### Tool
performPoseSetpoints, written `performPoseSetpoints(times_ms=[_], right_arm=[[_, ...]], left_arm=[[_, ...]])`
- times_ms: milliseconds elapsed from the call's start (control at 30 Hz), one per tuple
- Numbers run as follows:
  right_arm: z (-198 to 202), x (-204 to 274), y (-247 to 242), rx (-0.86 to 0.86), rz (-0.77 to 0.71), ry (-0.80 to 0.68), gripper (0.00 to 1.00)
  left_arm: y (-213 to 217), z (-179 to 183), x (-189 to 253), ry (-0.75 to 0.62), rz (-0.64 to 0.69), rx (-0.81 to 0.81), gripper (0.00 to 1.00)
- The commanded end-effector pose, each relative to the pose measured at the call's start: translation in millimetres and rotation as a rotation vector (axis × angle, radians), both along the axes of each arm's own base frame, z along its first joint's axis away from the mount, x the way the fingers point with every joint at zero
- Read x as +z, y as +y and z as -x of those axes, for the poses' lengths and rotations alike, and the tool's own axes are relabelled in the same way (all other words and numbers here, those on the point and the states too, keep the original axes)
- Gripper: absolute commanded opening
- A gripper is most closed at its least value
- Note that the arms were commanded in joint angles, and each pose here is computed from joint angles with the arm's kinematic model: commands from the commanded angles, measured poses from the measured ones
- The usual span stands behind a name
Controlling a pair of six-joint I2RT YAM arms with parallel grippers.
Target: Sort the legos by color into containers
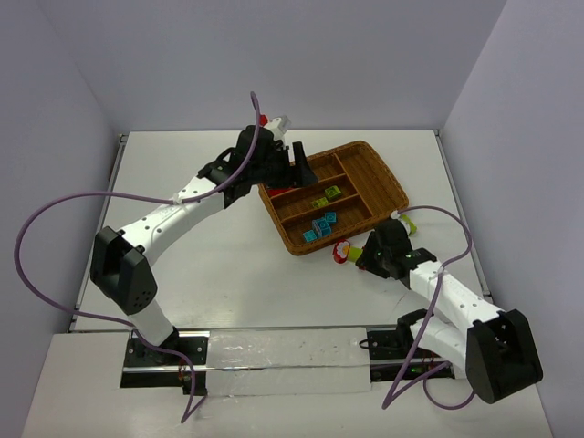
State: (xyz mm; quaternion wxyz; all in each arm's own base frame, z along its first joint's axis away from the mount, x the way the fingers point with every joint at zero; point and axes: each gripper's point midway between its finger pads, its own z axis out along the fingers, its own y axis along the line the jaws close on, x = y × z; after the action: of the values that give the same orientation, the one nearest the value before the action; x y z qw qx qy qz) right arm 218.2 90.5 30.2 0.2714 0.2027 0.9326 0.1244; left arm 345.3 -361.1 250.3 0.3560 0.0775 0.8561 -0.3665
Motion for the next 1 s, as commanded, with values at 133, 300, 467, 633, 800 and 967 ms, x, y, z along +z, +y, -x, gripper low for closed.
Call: performPoseSetpoints(times_ms=[133,300,467,633,800,967], right_arm=[[-18.7,6.1,-6.6,-0.029,0.068,-0.037,0.51],[-24.4,5.0,-6.9,-0.024,0.089,-0.045,0.42],[-25.2,6.2,-3.3,0.01,0.089,-0.055,0.17],[-22.0,9.9,-1.8,0.017,0.077,-0.068,0.02],[-16.4,14.4,1.4,0.015,0.051,-0.066,0.05],[-18.1,36.3,-1.0,-0.008,0.04,-0.129,0.13]], left_arm=[[-10.5,-2.0,23.7,-0.051,0.035,-0.02,0.8],[-11.0,-2.1,22.9,-0.05,0.031,-0.021,0.8],[-11.1,-2.8,21.4,-0.048,0.028,-0.018,0.8],[-12.4,-1.8,22.5,-0.047,0.033,-0.022,0.8],[-13.0,-1.1,23.1,-0.049,0.032,-0.023,0.8],[-14.0,-0.9,22.9,-0.05,0.032,-0.026,0.8]])
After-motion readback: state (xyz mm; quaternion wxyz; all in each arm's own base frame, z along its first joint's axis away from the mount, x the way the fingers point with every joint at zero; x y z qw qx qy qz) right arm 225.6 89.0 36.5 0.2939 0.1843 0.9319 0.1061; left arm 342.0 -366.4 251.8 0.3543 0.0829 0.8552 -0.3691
